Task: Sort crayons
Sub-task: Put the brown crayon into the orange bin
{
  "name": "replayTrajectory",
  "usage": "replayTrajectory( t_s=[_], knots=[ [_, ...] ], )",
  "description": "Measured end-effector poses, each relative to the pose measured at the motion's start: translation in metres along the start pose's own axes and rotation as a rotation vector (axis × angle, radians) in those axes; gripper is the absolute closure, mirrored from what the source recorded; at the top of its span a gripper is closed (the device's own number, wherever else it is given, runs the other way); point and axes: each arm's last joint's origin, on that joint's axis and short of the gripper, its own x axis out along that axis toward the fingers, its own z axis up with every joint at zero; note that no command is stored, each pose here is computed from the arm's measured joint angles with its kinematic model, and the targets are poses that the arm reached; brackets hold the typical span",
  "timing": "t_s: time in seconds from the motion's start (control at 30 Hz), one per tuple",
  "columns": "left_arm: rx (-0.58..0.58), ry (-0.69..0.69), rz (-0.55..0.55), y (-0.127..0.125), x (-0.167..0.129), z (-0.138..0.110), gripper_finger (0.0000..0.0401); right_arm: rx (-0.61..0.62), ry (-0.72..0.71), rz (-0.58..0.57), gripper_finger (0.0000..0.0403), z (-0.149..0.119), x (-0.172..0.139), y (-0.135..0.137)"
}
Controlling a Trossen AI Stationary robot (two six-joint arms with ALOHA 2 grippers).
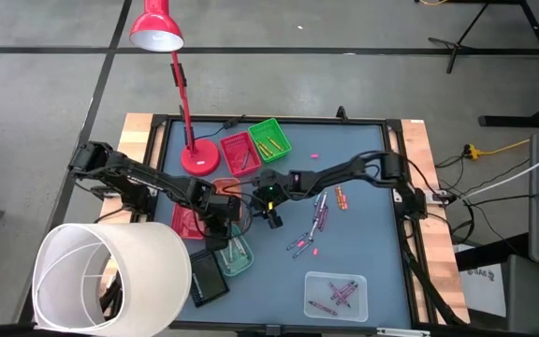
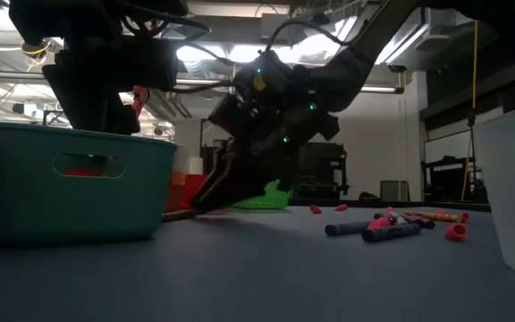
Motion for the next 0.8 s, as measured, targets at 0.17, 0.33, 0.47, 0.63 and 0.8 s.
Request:
replayTrajectory(
  t_s=[0.17,0.33,0.47,0.63,0.8],
  knots=[
    [0.003,-0.010,-0.005,0.000,0.000,0.001,0.0292,-0.004,-0.012,0.000,0.0240,-0.007,0.008,0.000],
    [0.004,-0.016,-0.007,-0.001,0.000,0.002,0.0292,-0.004,-0.016,0.014,0.0240,-0.007,0.008,0.000],
    [0.005,-0.017,-0.008,-0.001,0.000,0.002,0.0292,-0.001,-0.015,0.032,0.0240,-0.008,0.008,0.001],
    [0.005,-0.019,-0.009,-0.001,0.000,0.002,0.0292,-0.027,0.009,0.089,0.0240,-0.011,0.008,0.003],
    [0.005,-0.019,-0.009,-0.001,0.000,0.002,0.0292,-0.026,0.014,0.094,0.0240,-0.011,0.008,0.004]
  ],
)
